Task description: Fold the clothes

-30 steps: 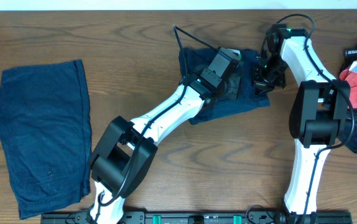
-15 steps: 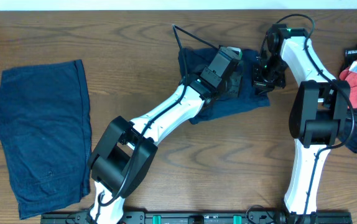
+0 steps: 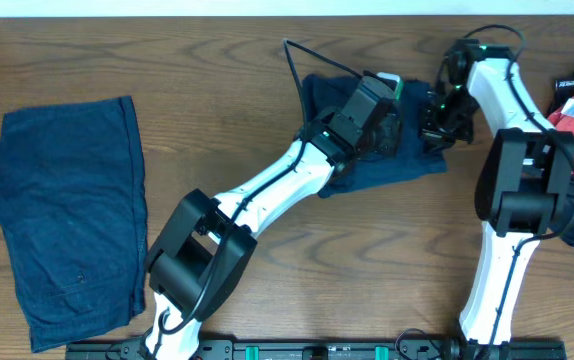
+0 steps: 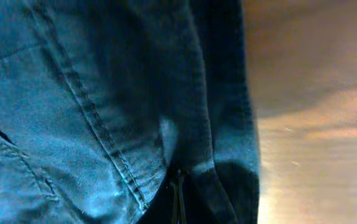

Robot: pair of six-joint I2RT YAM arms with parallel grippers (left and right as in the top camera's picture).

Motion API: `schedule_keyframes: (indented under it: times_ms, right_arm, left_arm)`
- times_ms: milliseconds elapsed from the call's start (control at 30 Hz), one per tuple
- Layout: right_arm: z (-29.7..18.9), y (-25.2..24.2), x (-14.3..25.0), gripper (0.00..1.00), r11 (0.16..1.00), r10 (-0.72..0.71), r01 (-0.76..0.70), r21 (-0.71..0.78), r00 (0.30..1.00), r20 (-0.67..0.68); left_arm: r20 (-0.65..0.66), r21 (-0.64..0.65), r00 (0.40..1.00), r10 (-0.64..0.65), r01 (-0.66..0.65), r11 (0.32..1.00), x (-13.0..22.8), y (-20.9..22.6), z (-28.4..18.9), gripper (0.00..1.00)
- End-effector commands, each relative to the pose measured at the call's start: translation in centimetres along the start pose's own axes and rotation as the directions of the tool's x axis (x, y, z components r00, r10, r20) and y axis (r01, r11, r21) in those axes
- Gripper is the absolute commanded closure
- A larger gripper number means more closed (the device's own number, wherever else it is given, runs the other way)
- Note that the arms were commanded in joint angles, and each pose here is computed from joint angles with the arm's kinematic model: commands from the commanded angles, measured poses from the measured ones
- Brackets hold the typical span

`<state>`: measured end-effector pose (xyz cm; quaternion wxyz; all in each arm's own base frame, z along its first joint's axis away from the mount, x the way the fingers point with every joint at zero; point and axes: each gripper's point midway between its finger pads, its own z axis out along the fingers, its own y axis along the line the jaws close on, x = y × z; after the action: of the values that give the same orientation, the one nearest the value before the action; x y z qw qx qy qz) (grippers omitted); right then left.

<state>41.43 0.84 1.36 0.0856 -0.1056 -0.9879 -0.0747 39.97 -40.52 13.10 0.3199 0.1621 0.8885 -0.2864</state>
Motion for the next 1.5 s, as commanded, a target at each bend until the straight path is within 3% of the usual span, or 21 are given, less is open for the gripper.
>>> schedule_keyframes:
  times_ms: [0, 167, 300, 400, 500, 600, 667, 767, 800, 833, 1033, 1267, 1467]
  right_arm:
    - [-1.4, -0.8, -1.1, 0.99, 1.000, 0.003, -0.003, 0.006, 0.999, 0.036]
    - [-4.9, -1.3, -2.2, 0.99, 0.998, -0.004, -0.002, 0.055, 0.994, 0.110]
    - [-9.6, -1.3, -3.4, 0.80, 0.997, -0.003, -0.016, 0.082, 0.975, 0.224]
    - [-13.8, -1.3, -3.8, 0.73, 0.995, -0.002, -0.030, 0.098, 0.949, 0.315]
    - [-17.7, -1.1, -3.5, 0.64, 0.995, -0.006, -0.034, 0.096, 0.922, 0.386]
    - [-20.8, -0.9, -3.2, 0.63, 0.996, -0.007, -0.034, 0.084, 0.894, 0.447]
    - [-22.2, -0.8, -3.0, 0.61, 0.996, -0.008, -0.033, 0.078, 0.877, 0.480]
    - [-23.4, -0.6, -2.5, 0.60, 0.997, -0.011, -0.031, 0.075, 0.866, 0.501]
    - [-23.5, -0.6, -2.4, 0.60, 0.997, -0.011, -0.030, 0.075, 0.866, 0.500]
    - [-23.5, -0.6, -2.3, 0.60, 0.997, -0.011, -0.031, 0.075, 0.867, 0.499]
    - [-23.3, -0.7, -2.0, 0.60, 0.996, -0.009, -0.032, 0.077, 0.875, 0.485]
    - [-23.3, -0.7, -2.0, 0.60, 0.996, -0.009, -0.032, 0.077, 0.875, 0.485]
    - [-23.2, -0.8, -1.9, 0.61, 0.996, -0.008, -0.034, 0.078, 0.876, 0.482]
  left_arm:
    - [-0.012, 0.023, 1.000, 0.013, -0.013, 1.000, 0.3, -0.8, 0.8, 0.63]
    - [-0.050, 0.007, 0.999, 0.008, -0.007, 1.000, 1.7, 0.0, 1.9, 0.63]
    - [-0.073, -0.004, 0.997, 0.005, -0.005, 1.000, 2.5, 0.4, 2.4, 0.62]
    - [-0.074, -0.004, 0.997, 0.005, -0.005, 1.000, 2.5, 0.5, 2.4, 0.61]
    - [-0.074, -0.004, 0.997, 0.005, -0.005, 1.000, 2.5, 0.4, 2.4, 0.51]
    - [-0.077, 0.011, 0.997, 0.009, -0.008, 1.000, 2.6, 0.0, 2.4, 0.45]
    - [-0.079, 0.040, 0.997, 0.011, -0.008, 0.999, 2.6, -0.6, 2.4, 0.32]
    - [-0.069, 0.080, 0.997, 0.016, -0.010, 0.997, 2.3, -1.3, 2.4, 0.20]
    - [-0.060, 0.102, 0.998, 0.019, -0.013, 0.995, 2.0, -1.8, 2.3, 0.05]
    - [-0.052, 0.127, 0.998, 0.022, -0.016, 0.992, 1.8, -2.3, 2.3, 0.02]
    - [0.039, 0.263, 0.998, 0.045, -0.054, 0.963, -1.7, -5.8, 1.2, 0.02]
    - [0.135, 0.324, 0.989, 0.057, -0.099, 0.941, -6.1, -8.7, -0.9, 0.02]
    - [0.120, 0.297, 0.991, 0.061, -0.095, 0.950, -6.0, -8.1, -0.8, 0.02]
